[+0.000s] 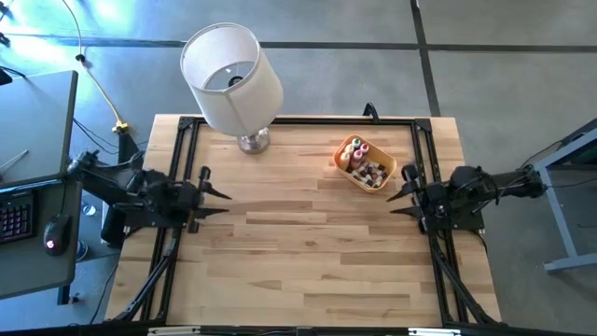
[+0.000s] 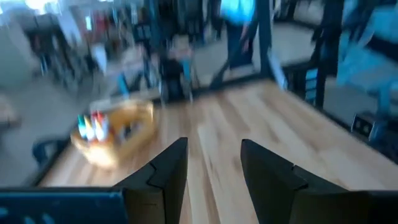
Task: Pick & Place food coloring
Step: Return to Home Position
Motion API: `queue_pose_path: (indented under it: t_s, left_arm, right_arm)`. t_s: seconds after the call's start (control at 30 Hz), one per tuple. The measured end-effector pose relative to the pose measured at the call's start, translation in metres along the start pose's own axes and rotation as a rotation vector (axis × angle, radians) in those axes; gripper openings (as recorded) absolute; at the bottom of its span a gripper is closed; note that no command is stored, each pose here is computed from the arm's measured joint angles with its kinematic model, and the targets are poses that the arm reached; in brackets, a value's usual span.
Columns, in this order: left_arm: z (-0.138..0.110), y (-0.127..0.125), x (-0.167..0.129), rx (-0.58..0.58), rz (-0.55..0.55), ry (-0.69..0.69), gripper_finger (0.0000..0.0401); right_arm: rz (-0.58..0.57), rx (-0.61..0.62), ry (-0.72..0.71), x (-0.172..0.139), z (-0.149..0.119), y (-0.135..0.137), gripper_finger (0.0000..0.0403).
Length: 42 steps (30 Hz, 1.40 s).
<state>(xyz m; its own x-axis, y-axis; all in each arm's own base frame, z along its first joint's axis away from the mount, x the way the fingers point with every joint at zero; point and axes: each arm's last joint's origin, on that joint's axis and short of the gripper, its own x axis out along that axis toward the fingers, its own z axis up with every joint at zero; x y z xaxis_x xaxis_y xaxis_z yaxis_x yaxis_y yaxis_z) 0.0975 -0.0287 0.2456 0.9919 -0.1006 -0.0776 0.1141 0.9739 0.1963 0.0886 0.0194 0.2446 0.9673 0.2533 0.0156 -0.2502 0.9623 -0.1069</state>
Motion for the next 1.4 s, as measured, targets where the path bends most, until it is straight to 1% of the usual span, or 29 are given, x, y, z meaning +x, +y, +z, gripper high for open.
queue_pose_path:
  t_s: [0.1,0.23,0.33,0.43,0.6,0.67,0.73,0.93,1.13,1.3,1.4]
  left_arm:
    - [-0.012,0.003,-0.009,0.047,-0.011,-0.113,0.0145]
    - [-0.022,0.007,-0.020,0.087,-0.021,-0.199,0.0145]
    - [-0.027,0.009,-0.018,0.089,0.007,-0.194,0.0145]
    - [-0.038,0.010,-0.010,0.079,0.046,-0.167,0.0145]
    - [-0.057,0.011,-0.002,0.068,0.099,-0.252,0.0145]
    - [-0.062,0.012,0.000,0.051,0.118,-0.259,0.0145]
    - [-0.066,0.013,0.001,0.010,0.129,-0.214,0.0145]
    - [-0.067,0.015,0.001,-0.098,0.177,-0.200,0.0145]
    - [-0.079,0.013,0.003,-0.104,0.162,-0.078,0.0145]
    - [-0.080,0.013,0.003,-0.104,0.149,-0.072,0.0145]
    - [-0.080,0.013,0.003,-0.104,0.148,-0.071,0.0145]
  right_arm:
    - [0.061,-0.029,-0.049,0.007,-0.016,0.003,0.0128]
    - [0.101,-0.054,-0.123,0.012,-0.033,0.006,0.0128]
    - [0.083,-0.083,-0.110,0.014,-0.047,0.007,0.0128]
    - [0.039,-0.088,-0.106,0.014,-0.053,0.006,0.0128]
    - [0.043,-0.087,-0.101,0.014,-0.056,0.007,0.0128]
    - [0.049,-0.087,-0.102,0.014,-0.056,0.007,0.0128]
    - [0.050,-0.085,-0.088,0.014,-0.057,0.007,0.0128]
    - [0.055,-0.059,-0.062,0.014,-0.060,0.007,0.0128]
    - [0.061,-0.053,-0.021,0.015,-0.064,0.008,0.0128]
    - [0.070,-0.058,-0.011,0.015,-0.074,0.009,0.0128]
    - [0.050,-0.027,-0.014,0.016,-0.074,0.008,0.0128]
